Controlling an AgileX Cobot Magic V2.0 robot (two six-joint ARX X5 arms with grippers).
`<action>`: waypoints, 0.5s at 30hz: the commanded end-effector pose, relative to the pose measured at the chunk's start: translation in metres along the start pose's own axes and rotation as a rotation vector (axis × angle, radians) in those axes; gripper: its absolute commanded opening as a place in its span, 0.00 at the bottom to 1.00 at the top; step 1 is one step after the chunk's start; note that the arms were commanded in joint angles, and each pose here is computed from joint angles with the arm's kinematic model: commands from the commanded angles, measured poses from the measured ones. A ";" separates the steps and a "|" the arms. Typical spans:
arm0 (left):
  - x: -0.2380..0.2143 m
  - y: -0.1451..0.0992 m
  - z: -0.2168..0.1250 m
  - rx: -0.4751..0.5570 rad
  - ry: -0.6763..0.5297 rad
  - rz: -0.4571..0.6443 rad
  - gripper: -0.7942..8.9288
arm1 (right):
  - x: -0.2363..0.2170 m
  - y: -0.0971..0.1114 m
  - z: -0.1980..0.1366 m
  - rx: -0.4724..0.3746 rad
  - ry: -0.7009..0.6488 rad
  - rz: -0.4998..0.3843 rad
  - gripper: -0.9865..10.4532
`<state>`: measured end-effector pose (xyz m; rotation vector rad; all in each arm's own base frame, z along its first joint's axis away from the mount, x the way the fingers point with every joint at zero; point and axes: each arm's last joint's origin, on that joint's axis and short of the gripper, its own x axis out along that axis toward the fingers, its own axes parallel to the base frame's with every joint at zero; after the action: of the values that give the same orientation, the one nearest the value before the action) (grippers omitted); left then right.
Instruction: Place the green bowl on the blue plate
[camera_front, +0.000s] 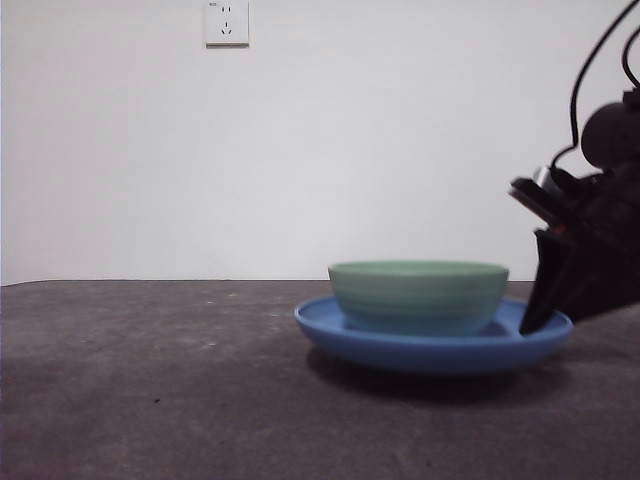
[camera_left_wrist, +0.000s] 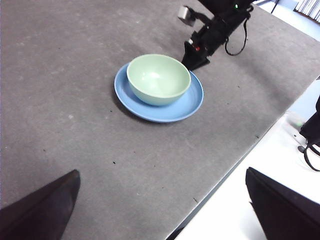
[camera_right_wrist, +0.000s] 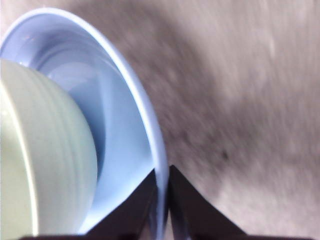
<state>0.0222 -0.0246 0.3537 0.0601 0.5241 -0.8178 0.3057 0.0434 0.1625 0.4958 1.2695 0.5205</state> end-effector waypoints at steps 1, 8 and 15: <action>-0.001 -0.001 0.003 0.021 -0.017 -0.009 0.63 | -0.003 0.012 0.013 -0.033 -0.005 0.019 0.09; -0.001 -0.001 0.003 0.021 -0.018 -0.009 0.63 | -0.008 0.045 0.026 -0.085 0.004 0.007 0.09; -0.001 -0.001 0.003 0.021 -0.018 -0.009 0.63 | 0.012 0.077 0.019 -0.139 0.031 -0.005 0.09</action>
<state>0.0222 -0.0246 0.3537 0.0601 0.5241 -0.8178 0.3155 0.1037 0.2037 0.3506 1.2562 0.6049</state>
